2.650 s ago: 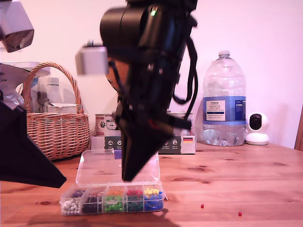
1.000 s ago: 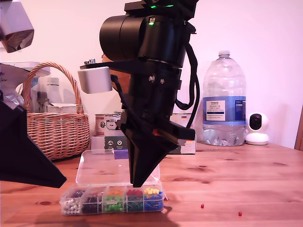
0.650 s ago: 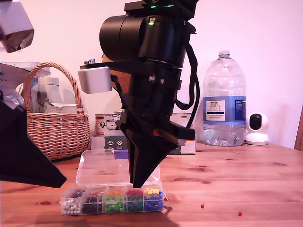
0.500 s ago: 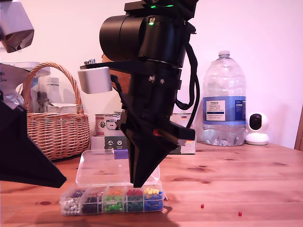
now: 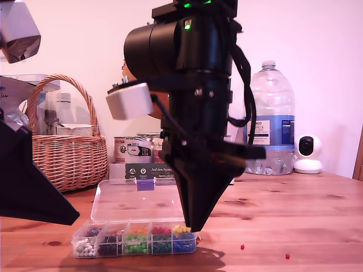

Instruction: Sort the loose pins on the table into their correct compartments

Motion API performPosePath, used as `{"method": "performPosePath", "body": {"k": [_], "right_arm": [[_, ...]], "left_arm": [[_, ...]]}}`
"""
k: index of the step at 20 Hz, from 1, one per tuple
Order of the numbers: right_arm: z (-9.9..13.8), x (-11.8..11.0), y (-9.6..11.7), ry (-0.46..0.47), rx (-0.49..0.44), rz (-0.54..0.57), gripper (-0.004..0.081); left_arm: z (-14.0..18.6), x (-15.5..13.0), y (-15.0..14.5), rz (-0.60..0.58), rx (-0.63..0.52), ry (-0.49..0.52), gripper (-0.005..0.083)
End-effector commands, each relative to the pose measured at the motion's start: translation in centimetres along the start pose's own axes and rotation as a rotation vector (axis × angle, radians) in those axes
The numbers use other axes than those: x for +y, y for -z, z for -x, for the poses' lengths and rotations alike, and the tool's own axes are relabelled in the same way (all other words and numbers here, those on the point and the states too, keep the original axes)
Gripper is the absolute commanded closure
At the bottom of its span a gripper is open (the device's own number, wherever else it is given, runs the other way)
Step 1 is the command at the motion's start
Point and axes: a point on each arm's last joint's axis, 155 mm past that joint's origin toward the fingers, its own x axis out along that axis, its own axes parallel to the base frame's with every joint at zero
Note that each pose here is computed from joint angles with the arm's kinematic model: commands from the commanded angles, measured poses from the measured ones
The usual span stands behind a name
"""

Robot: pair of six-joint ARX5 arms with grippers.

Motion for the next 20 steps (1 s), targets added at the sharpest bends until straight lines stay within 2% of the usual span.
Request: {"method": "performPosePath", "body": {"k": [1, 4, 11, 20], "right_arm": [[1.4, -0.9, -0.3, 0.038, -0.018, -0.004, 0.0689], [1.9, -0.9, -0.2, 0.038, -0.012, -0.001, 0.0689], [2.0, 1.0, 3.3, -0.060, 0.084, 0.037, 0.0688], [2.0, 1.1, 3.8, -0.068, 0.086, 0.058, 0.0682]], "left_arm": [[-0.2, 0.0, 1.2, 0.006, 0.026, -0.001, 0.0797], [-0.2, 0.0, 1.2, 0.006, 0.026, -0.001, 0.0797], [-0.2, 0.1, 1.2, 0.006, 0.026, -0.002, 0.0797], [-0.2, 0.3, 1.0, 0.006, 0.020, -0.015, 0.0797]]}}
